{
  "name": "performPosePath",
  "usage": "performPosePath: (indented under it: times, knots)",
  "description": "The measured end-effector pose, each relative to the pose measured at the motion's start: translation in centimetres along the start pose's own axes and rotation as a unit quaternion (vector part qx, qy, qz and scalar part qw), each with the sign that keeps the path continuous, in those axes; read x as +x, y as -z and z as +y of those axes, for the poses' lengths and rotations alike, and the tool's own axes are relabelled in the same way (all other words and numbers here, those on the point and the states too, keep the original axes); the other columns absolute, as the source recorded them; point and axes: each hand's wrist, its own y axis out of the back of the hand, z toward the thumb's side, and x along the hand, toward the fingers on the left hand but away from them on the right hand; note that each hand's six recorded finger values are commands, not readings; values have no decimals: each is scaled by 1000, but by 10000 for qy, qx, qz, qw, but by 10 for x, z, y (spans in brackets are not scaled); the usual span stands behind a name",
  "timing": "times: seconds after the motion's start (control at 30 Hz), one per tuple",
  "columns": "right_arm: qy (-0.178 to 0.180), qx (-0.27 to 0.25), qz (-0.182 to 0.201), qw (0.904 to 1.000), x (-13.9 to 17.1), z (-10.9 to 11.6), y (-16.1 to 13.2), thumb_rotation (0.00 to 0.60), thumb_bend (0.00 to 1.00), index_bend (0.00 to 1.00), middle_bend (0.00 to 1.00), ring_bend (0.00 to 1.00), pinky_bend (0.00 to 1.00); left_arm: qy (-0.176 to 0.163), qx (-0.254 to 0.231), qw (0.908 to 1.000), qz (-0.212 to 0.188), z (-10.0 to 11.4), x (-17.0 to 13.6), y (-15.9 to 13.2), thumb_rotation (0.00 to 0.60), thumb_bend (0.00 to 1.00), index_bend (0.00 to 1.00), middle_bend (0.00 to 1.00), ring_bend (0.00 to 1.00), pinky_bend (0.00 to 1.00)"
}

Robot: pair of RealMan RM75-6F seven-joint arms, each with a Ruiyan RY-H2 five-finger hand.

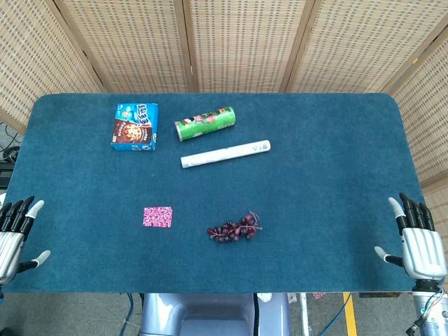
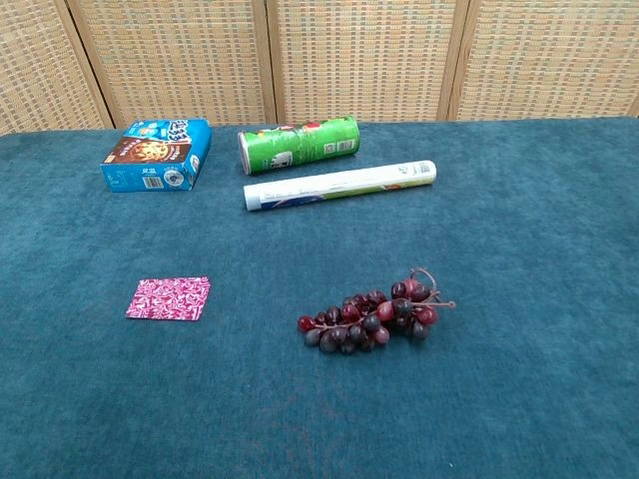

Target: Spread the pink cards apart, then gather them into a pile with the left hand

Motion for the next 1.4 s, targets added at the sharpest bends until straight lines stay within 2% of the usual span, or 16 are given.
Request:
performPosePath:
  times: [0.27, 0.33, 0.37, 0.47, 0.5, 0.53, 0.63, 0.7, 0.8, 1.0, 1.17, 1.4]
  knots:
    - [-24, -28, -9, 10000, 0, 0, 0, 600, 106, 68, 0, 0, 0, 72, -33, 10000, -39, -2, 0, -1, 600, 12, 0, 0, 0, 0]
    - [-38, -30, -7, 10000, 0, -1, 0, 600, 105, 68, 0, 0, 0, 129, -46, 9999, -81, -3, 0, -2, 600, 91, 0, 0, 0, 0]
    - [-48, -25, -11, 10000, 0, -1, 0, 600, 105, 68, 0, 0, 0, 191, -70, 9997, -120, -5, 0, -4, 600, 231, 0, 0, 0, 0]
    - [-80, -43, -44, 9999, 0, -2, 0, 600, 106, 68, 0, 0, 0, 473, -234, 9982, -281, -14, 3, -9, 600, 817, 0, 0, 0, 0]
    - [-86, -52, -50, 9999, 0, -2, 0, 600, 107, 68, 0, 0, 0, 585, -328, 9971, -347, -17, 4, -11, 600, 949, 0, 0, 0, 0]
    - [-92, -65, -53, 9999, 0, -2, 1, 600, 107, 68, 0, 0, 0, 695, -440, 9957, -422, -20, 6, -14, 600, 991, 0, 0, 0, 0]
    - [-122, -90, -46, 9999, 0, -2, 1, 600, 113, 68, 0, 0, 0, 1034, -909, 9877, -737, -28, 13, -26, 600, 1000, 0, 0, 0, 0]
    - [-129, -81, -26, 9999, 0, -2, 1, 600, 122, 68, 0, 0, 0, 1297, -1292, 9776, -1036, -35, 21, -39, 600, 1000, 0, 0, 0, 0]
    - [-136, -76, -12, 9999, -1, -2, 1, 600, 126, 68, 0, 0, 0, 1615, -1560, 9646, -1379, -44, 32, -57, 600, 1000, 0, 0, 0, 0]
    - [-192, -126, -19, 9997, -1, -3, 1, 600, 126, 68, 0, 0, 0, 2263, -1479, 9424, -1968, -69, 56, -105, 600, 1000, 0, 0, 0, 0]
    - [-233, -166, -45, 9996, -1, -4, 2, 600, 127, 68, 0, 0, 0, 2666, -1470, 9255, -2251, -88, 72, -146, 600, 1000, 0, 0, 0, 0]
    - [-317, -200, -59, 9993, -2, -5, 3, 600, 127, 68, 0, 0, 0, 2830, -1417, 9210, -2271, -102, 83, -168, 600, 1000, 0, 0, 0, 0]
